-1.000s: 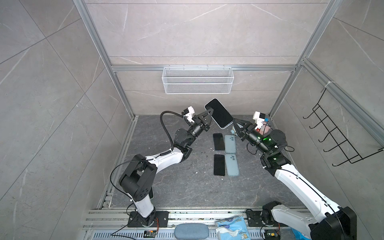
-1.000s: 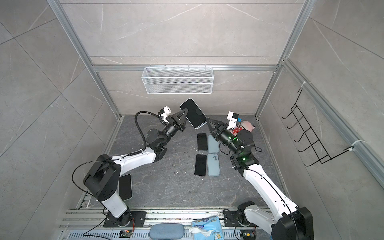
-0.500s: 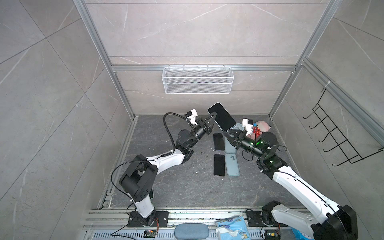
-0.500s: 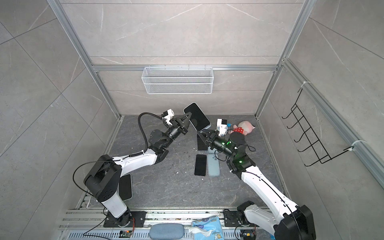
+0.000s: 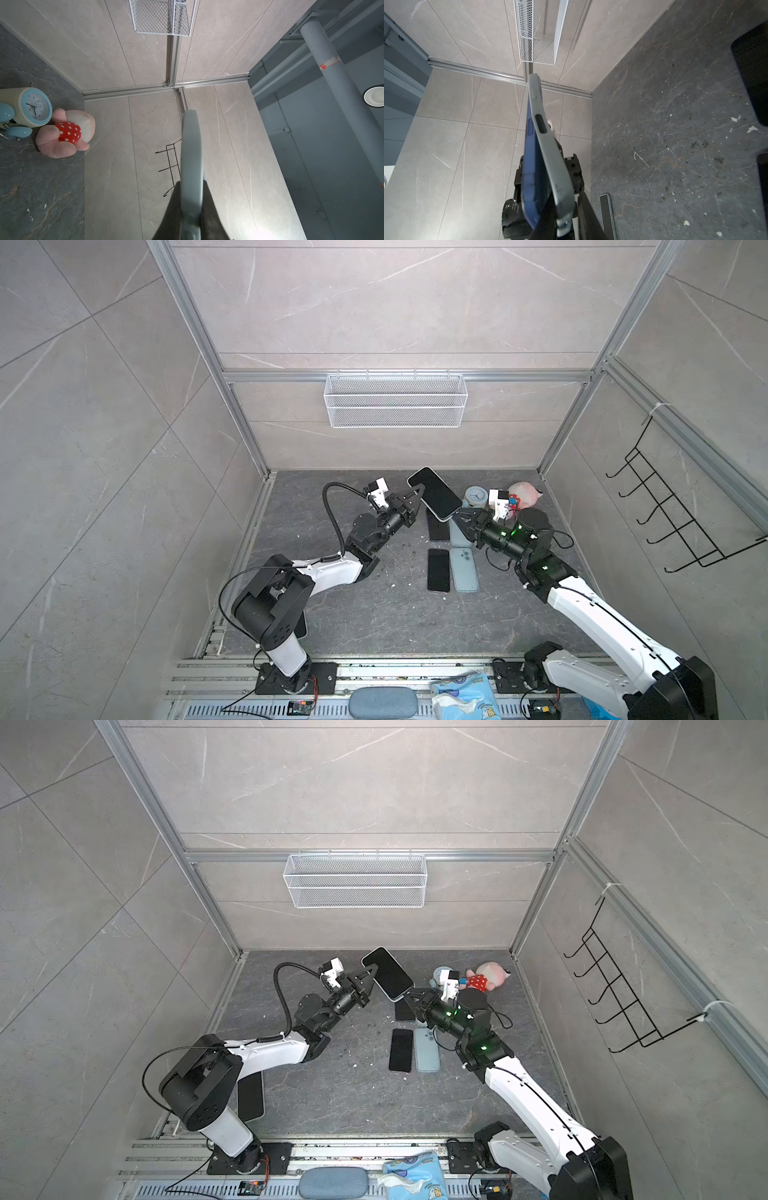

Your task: Take the phone out of the phone case

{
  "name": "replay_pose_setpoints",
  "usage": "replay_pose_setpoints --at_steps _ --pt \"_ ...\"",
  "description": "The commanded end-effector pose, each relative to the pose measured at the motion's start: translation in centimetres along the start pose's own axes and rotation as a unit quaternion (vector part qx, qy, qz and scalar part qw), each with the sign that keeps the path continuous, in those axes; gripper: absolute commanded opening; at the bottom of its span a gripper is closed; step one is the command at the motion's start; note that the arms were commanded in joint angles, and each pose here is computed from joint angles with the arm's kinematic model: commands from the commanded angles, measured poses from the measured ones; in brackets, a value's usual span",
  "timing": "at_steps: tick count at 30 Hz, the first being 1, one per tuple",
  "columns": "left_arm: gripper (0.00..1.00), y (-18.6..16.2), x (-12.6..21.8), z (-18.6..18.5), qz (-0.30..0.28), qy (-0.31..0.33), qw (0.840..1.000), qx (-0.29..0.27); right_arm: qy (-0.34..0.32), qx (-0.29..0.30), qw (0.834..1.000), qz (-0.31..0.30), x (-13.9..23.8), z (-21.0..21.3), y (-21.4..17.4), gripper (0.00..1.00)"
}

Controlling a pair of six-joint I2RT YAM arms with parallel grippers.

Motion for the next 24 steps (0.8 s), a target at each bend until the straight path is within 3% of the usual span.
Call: replay_pose_setpoints --at_steps 1,8,12,13,15,17,22,24 --pt "0.00 -0.4 0.6 -6.2 0.005 -0.098 0.995 -0.017 0.004 0.015 1.000 -0.017 0.3 0.1 0.5 0.19" --pt "0.00 -0.8 1.1 -3.3 0.012 -0.062 0.998 -0.011 0.036 0.005 0.999 0.000 -0.1 0.4 0.0 0.01" --pt "0.00 -0.7 2.7 0.8 0.005 0.012 1.000 -0.001 0.022 0.003 1.000 0.006 0.3 -0.5 -0.6 0.00" --pt "0.11 -0.6 3.2 1.9 0.003 0.034 0.999 0.000 0.018 0.002 1.000 0.009 0.3 -0.8 -0.9 0.00" --pt "0.22 -0.4 4.2 3.5 -0.007 0.064 0.998 -0.007 0.004 -0.001 1.000 0.019 0.3 -1.6 -1.5 0.00" --pt "0.40 -0.3 5.2 4.7 -0.013 0.091 0.996 -0.018 -0.009 -0.002 1.000 0.029 0.1 -2.5 -2.2 0.00" --pt "0.66 0.3 7.0 6.3 -0.019 0.147 0.988 -0.053 -0.034 -0.008 0.998 0.047 -0.4 -4.5 -3.6 0.00" --pt "0.70 0.9 8.1 6.9 -0.026 0.176 0.982 -0.069 -0.042 -0.009 0.998 0.051 -0.5 -5.1 -4.0 0.00"
Point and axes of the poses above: each gripper's point midway between its finger pads, its own x axis back along the fingers, its own z axis along the line the jaws close on, y = z × x, the point moved 2 cm from there along x, back along the fingers, and after that the axes turned 3 degrees about x, right-handed, at the moved point
